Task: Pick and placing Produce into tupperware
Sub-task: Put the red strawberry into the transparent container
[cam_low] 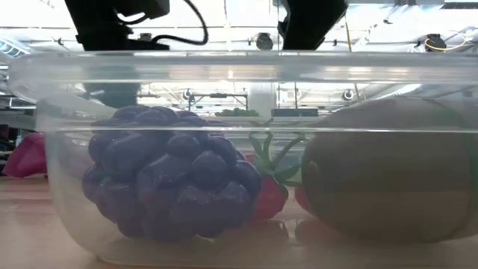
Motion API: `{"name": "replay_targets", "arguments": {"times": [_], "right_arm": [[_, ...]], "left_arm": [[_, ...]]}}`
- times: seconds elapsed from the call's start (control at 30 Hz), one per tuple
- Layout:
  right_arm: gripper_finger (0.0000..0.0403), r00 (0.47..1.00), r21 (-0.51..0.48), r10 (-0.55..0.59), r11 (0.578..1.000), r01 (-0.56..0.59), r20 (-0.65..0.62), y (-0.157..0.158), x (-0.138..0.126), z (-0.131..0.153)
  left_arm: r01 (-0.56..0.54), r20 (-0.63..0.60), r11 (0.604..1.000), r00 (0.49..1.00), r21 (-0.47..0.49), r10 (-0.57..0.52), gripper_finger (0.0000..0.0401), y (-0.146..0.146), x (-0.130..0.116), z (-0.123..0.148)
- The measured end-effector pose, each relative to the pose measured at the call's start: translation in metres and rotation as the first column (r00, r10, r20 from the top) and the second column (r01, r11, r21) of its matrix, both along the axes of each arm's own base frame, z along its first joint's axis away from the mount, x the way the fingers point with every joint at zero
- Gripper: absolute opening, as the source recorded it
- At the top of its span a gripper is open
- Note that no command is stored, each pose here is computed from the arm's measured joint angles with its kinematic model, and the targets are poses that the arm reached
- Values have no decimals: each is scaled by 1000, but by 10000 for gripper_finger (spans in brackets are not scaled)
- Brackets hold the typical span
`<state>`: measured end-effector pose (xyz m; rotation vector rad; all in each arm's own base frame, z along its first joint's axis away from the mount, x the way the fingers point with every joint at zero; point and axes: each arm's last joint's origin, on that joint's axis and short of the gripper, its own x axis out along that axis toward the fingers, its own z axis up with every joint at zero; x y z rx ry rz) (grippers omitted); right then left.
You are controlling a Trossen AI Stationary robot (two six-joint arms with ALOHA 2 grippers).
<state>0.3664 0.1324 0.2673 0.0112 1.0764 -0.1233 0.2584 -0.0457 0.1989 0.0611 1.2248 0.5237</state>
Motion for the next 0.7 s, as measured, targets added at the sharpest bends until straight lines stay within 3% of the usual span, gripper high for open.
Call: {"name": "replay_targets", "arguments": {"times": [0.13, 0.23, 0.37, 0.7], "right_arm": [[159, 997, -31, -44, 999, 42, -60, -28, 2, 0], [159, 994, 13, -51, 999, 53, -99, -43, 4, -2], [160, 987, 84, -55, 994, 68, -154, -54, 4, -8], [160, 959, 49, -71, 995, 88, -273, -69, -7, -40]], "left_arm": [[91, 67, 996, 994, -26, -89, 230, -3, 10, 2], [124, 80, 992, 989, -11, -123, 230, -4, 12, 3], [102, 69, 994, 992, 43, -105, 230, 0, 12, 3], [98, 92, 991, 990, 92, -107, 230, 14, 18, 5]]}}
